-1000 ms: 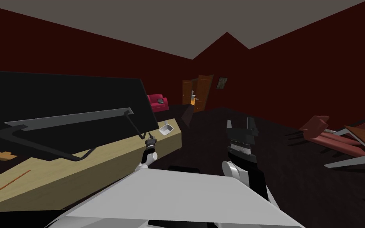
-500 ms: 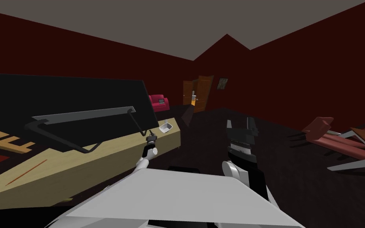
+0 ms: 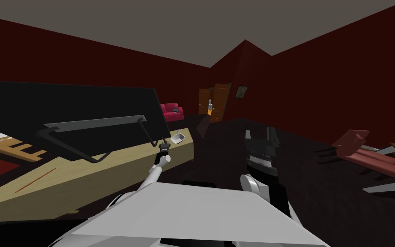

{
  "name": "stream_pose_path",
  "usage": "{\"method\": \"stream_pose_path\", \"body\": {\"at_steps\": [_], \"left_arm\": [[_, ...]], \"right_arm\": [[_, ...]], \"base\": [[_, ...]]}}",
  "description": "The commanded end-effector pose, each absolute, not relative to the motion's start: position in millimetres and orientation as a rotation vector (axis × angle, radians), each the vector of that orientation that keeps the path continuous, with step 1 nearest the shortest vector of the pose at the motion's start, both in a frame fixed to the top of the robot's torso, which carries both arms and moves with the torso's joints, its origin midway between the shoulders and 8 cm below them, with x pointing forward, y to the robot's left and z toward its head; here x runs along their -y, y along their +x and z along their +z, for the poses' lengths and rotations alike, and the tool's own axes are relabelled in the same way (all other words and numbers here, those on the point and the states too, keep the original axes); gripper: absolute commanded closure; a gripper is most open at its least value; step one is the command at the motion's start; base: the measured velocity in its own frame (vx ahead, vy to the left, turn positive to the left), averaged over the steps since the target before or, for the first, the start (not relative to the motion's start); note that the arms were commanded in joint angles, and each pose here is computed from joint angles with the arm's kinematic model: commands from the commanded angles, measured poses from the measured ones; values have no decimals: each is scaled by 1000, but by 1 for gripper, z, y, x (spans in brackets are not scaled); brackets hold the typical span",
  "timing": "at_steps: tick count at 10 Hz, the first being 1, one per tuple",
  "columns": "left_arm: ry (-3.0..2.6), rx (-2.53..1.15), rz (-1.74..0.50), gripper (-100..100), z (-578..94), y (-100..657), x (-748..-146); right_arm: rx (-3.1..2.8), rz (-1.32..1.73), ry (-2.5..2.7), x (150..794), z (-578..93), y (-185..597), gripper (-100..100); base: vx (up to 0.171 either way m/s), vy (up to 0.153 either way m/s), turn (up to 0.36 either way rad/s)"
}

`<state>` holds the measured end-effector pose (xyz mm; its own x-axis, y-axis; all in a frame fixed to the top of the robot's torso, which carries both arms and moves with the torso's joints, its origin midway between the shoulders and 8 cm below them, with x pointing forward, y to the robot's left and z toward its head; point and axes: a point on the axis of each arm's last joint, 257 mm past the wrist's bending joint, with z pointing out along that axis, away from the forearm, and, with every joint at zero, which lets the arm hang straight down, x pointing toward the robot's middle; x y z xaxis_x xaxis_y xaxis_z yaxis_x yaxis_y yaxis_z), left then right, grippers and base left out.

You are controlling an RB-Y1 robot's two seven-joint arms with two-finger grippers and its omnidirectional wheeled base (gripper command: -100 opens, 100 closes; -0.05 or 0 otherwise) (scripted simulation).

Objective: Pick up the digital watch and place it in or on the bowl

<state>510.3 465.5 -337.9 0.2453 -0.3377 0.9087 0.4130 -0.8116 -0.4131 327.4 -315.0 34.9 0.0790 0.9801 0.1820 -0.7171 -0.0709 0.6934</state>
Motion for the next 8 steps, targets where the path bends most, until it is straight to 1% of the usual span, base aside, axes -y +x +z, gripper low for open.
{"method": "stream_pose_path", "body": {"at_steps": [1,3,8], "left_arm": [[-1912,42,-1629,100,-325,524,-462],[-1899,24,-1634,100,-315,534,-458],[-1853,-46,-1646,100,-284,564,-439]], "right_arm": [[-444,1475,763,315,35,327,0],[-444,1474,763,315,35,327,0],[-444,1474,763,315,35,327,0]], "base": [[126,-60,11],[142,-44,-2],[186,-21,-11]]}}
